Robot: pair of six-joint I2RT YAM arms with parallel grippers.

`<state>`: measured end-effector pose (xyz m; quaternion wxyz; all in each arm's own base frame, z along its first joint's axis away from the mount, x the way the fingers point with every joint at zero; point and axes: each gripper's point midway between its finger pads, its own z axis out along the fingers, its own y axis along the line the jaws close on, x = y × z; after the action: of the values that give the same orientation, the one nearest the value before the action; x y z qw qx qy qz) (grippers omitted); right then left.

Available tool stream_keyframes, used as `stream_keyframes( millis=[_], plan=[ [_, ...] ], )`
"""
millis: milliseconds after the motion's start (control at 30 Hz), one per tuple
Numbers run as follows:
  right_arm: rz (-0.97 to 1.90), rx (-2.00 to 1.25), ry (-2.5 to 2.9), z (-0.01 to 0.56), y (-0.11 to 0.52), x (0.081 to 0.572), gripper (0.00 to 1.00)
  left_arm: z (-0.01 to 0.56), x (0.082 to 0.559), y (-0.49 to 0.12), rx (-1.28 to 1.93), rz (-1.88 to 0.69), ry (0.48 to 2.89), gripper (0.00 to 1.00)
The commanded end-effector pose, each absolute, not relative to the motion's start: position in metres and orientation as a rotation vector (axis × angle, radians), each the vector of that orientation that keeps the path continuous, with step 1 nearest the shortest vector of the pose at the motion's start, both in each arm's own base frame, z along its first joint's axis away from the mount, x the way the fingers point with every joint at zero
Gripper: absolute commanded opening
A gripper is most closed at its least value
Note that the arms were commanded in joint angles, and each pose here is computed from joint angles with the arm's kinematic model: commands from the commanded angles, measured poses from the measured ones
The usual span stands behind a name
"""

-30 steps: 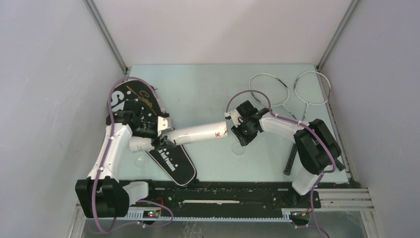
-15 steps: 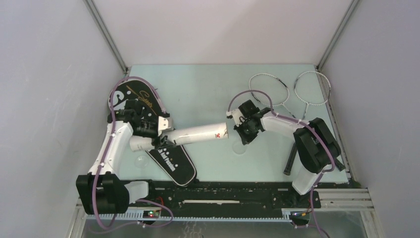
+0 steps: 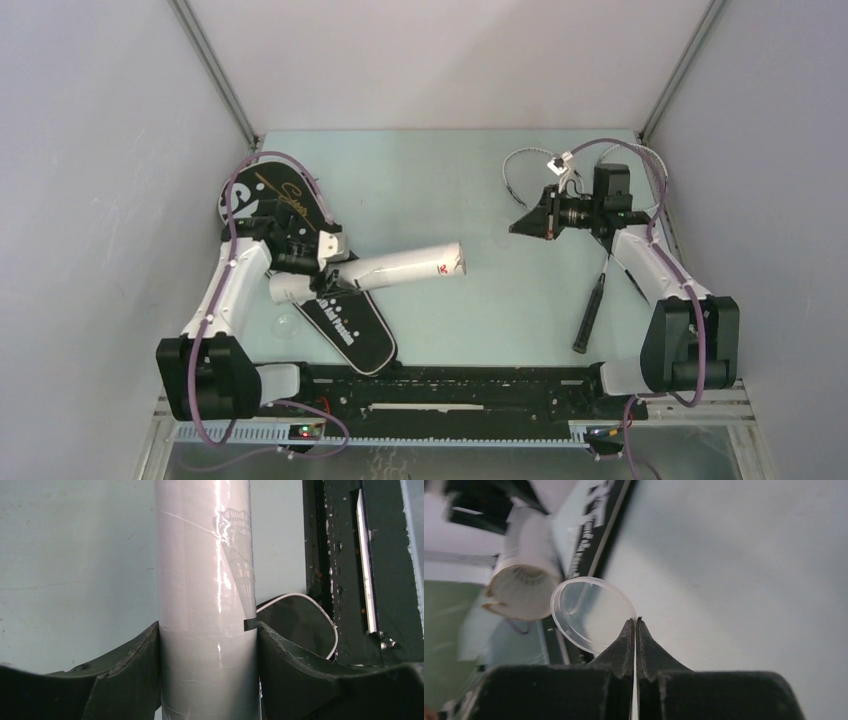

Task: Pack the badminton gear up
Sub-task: Close the lid on the shuttle tube.

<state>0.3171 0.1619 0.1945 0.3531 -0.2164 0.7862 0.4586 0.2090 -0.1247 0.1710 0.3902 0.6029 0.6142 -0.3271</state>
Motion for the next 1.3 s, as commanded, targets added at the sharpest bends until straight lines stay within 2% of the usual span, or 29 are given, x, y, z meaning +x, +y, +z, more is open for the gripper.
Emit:
stream_keyframes(
  millis=[0, 533, 1267],
  plan=[
    [1.517, -0.621, 1.851, 0.238, 0.189, 0.286, 0.00, 0.200, 0.214, -0.144, 1.451, -0.922, 1.432, 0.37],
    [1.680, -0.731, 1.774, 0.270, 0.215, 0.251, 0.00, 0.214, 0.206, -0.168, 1.445, -1.040, 1.346, 0.37],
    [1.674, -0.841, 1.770, 0.261, 0.236, 0.228, 0.00, 0.225, 0.208, -0.171, 1.442, -1.041, 1.322, 0.38]
  ],
)
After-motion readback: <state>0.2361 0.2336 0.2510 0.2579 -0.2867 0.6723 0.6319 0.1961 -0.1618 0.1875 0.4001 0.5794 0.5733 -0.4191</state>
